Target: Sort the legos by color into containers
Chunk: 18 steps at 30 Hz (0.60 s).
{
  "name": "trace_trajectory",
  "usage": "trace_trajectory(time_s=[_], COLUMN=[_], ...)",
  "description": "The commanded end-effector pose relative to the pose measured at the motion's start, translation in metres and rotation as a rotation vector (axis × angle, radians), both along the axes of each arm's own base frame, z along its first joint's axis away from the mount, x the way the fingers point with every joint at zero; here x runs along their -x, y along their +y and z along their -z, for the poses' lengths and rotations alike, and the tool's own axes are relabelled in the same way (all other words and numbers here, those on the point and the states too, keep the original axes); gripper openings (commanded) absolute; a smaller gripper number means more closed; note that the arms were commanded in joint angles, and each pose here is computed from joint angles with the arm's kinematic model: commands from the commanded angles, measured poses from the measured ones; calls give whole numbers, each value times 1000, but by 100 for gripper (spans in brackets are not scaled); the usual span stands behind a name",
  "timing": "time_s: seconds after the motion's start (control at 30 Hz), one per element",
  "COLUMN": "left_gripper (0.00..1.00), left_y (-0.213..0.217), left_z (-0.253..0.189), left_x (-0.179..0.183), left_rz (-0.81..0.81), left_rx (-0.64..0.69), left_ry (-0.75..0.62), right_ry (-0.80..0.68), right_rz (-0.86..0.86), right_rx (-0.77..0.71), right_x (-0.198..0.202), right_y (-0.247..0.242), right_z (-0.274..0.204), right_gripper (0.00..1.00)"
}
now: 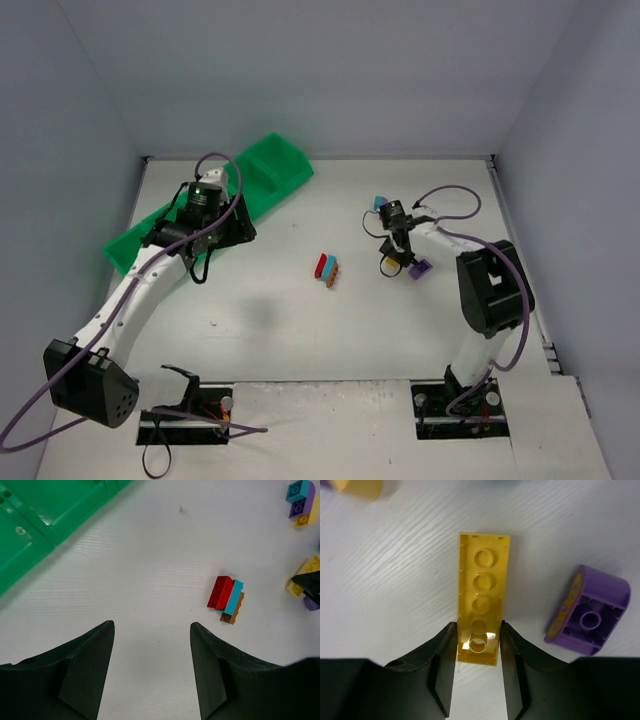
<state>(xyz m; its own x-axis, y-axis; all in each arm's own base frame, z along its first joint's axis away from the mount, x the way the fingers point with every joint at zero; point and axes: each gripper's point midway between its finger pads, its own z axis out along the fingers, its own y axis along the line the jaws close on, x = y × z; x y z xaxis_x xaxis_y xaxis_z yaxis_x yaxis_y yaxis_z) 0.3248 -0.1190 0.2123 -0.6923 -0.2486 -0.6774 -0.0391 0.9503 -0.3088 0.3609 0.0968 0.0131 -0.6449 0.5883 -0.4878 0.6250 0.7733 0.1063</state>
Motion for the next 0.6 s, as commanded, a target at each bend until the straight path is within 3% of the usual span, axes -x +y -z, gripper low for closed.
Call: trace_trajectory(time_s=[0.0, 0.1, 0.13, 0.17, 0.3, 0.47, 0.57], left_gripper=[56, 57, 60, 60, 62, 64, 65], left_y=[-31, -51, -68, -69, -99, -129, -148], left_z=[-29, -42, -52, -50, -62, -77, -80], left_x=[-13, -16, -16, -17, -15, -12, -11], left_rz=[86, 138, 195, 192, 287, 376, 411], left_rx=[109, 160, 209, 211, 285, 353, 422], left_ry=[-76, -102, -126, -119, -132, -150, -132], right_ry=[-152, -338, -436, -473, -709, -789, -811], right_rz=[-306, -524, -643, -640, -885, -1168, -1255], right_rx=[53, 117, 73, 64, -64, -144, -181], right_x=[-9, -10, -3, -3, 16, 44, 52], right_y=[35, 70, 92, 92, 128, 160, 172], right_z=[-48, -92, -112, -127, -174, -197, -205], right_gripper=[0, 0, 0, 0, 0, 0, 0])
